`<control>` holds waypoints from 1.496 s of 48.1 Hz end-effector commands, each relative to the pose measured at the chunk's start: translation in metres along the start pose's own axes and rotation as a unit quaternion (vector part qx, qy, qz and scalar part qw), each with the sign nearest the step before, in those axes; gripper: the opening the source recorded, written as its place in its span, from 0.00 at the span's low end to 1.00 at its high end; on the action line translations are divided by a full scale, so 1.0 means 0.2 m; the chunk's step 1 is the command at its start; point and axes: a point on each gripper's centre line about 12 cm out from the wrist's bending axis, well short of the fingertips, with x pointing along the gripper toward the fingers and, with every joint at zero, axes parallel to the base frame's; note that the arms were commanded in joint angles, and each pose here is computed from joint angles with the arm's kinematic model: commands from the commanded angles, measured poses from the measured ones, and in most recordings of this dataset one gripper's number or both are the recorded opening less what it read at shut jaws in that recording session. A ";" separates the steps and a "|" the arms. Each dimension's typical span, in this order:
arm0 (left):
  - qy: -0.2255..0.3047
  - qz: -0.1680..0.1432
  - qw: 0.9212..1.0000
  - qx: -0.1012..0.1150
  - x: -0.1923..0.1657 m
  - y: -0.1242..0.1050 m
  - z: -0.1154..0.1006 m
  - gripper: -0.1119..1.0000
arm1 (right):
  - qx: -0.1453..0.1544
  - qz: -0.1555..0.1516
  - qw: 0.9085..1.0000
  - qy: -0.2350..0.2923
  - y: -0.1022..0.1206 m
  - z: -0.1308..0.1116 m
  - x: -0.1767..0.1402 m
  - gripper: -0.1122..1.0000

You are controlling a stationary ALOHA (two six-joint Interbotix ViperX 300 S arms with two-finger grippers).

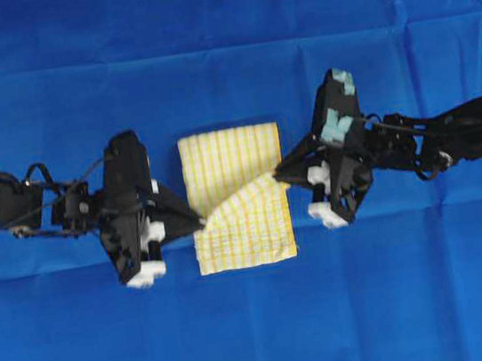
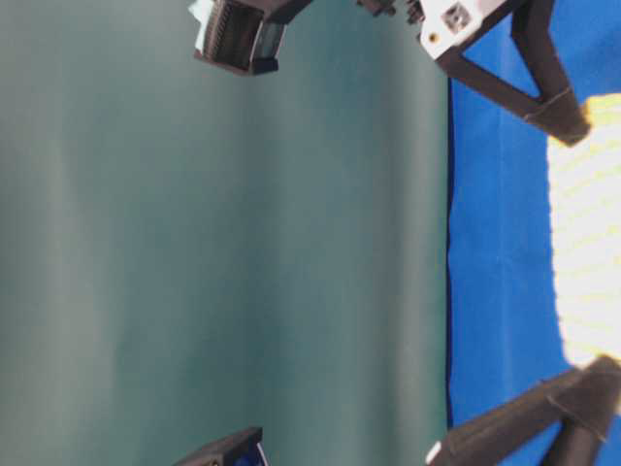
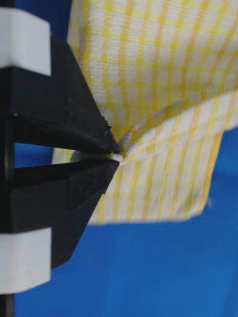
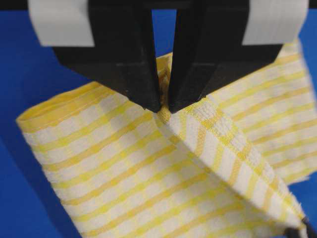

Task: Fold the yellow towel.

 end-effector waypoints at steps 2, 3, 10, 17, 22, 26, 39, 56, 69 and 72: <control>-0.005 -0.027 1.000 0.010 0.00 -0.11 0.01 0.13 | 0.000 0.019 1.000 -0.012 0.07 0.01 -0.03 0.16; -0.005 -0.030 0.999 0.009 0.00 -0.12 0.01 0.13 | 0.000 0.020 1.000 -0.010 0.08 0.01 -0.03 0.16; 0.002 -0.035 0.999 0.008 0.00 -0.15 -0.01 0.13 | -0.002 0.030 1.000 -0.007 0.13 -0.01 -0.02 0.16; 0.015 -0.030 0.999 0.013 0.00 -0.14 -0.03 0.13 | -0.006 0.034 0.999 -0.001 0.15 -0.03 -0.01 0.16; 0.027 -0.022 0.999 0.015 0.02 -0.11 -0.05 0.13 | -0.008 0.031 0.999 0.004 0.15 -0.05 0.00 0.16; 0.034 -0.016 0.999 0.013 0.03 -0.09 -0.07 0.13 | -0.011 0.027 0.999 0.013 0.15 -0.07 0.03 0.16; 0.047 -0.007 0.999 0.015 0.09 -0.06 -0.11 0.14 | -0.017 0.034 0.999 0.019 0.19 -0.10 0.04 0.16; 0.044 -0.008 0.999 0.016 0.09 -0.07 -0.09 0.40 | -0.023 0.038 0.999 0.020 0.20 -0.10 0.03 0.18; 0.045 -0.013 0.999 0.019 -0.02 -0.11 0.00 0.66 | -0.041 0.060 0.997 0.002 0.23 -0.05 -0.06 0.79; 0.040 -0.016 0.999 0.020 -0.09 -0.12 0.05 0.66 | -0.048 0.067 0.997 -0.008 0.23 -0.03 -0.10 0.77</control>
